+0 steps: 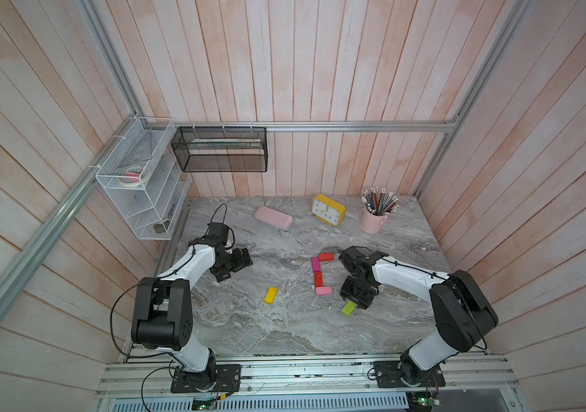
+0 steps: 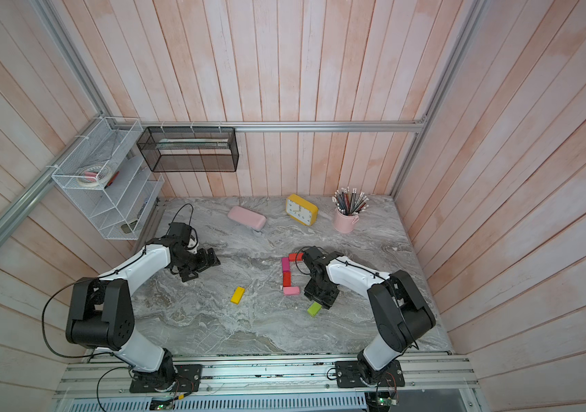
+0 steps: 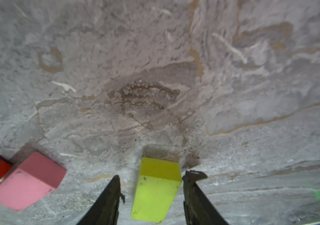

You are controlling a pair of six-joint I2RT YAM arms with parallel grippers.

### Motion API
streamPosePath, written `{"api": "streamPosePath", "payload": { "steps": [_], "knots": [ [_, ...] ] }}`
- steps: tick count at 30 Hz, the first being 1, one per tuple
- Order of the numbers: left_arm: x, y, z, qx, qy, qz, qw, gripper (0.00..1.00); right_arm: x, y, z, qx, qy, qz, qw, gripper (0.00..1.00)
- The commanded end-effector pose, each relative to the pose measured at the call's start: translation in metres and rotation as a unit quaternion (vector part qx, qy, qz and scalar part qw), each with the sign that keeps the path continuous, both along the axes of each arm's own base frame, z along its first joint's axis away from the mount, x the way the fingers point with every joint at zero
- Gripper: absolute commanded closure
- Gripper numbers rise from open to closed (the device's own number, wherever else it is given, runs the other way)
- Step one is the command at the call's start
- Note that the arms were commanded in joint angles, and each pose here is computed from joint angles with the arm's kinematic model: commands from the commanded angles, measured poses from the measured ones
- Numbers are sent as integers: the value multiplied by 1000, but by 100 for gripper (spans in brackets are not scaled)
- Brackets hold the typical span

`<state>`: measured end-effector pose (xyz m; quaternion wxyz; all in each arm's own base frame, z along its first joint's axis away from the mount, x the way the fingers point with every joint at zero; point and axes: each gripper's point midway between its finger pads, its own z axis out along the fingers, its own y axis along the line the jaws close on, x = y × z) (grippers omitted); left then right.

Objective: Assemble the number 6 with building blocks
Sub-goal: Pick up the building block from the center of the board.

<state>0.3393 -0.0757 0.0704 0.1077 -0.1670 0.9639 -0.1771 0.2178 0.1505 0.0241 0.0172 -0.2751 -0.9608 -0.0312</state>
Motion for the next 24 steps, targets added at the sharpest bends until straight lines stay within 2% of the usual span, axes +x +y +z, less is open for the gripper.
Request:
{"api": "streamPosePath", "payload": {
  "steps": [1,4,11,18,24],
  "knots": [
    [5,1,1,4,-2,-9,1000,2,-1,-8,-6,-21,7,-13,1000,47],
    [5,2,1,6,-1,-11,1000,2,-2,-9,-8,-24,9,-14,1000,48],
    [3,2,-1,7,3,-14,1000,2,-5,-13,-10,-30,9,-23,999,57],
    [3,4,0,15,4,-20,1000,2,-3,-15,-10,-37,5,-24,999,73],
    [3,6,4,21,4,-23,1000,2,20,-12,8,-39,-42,-11,998,74]
  ]
}}
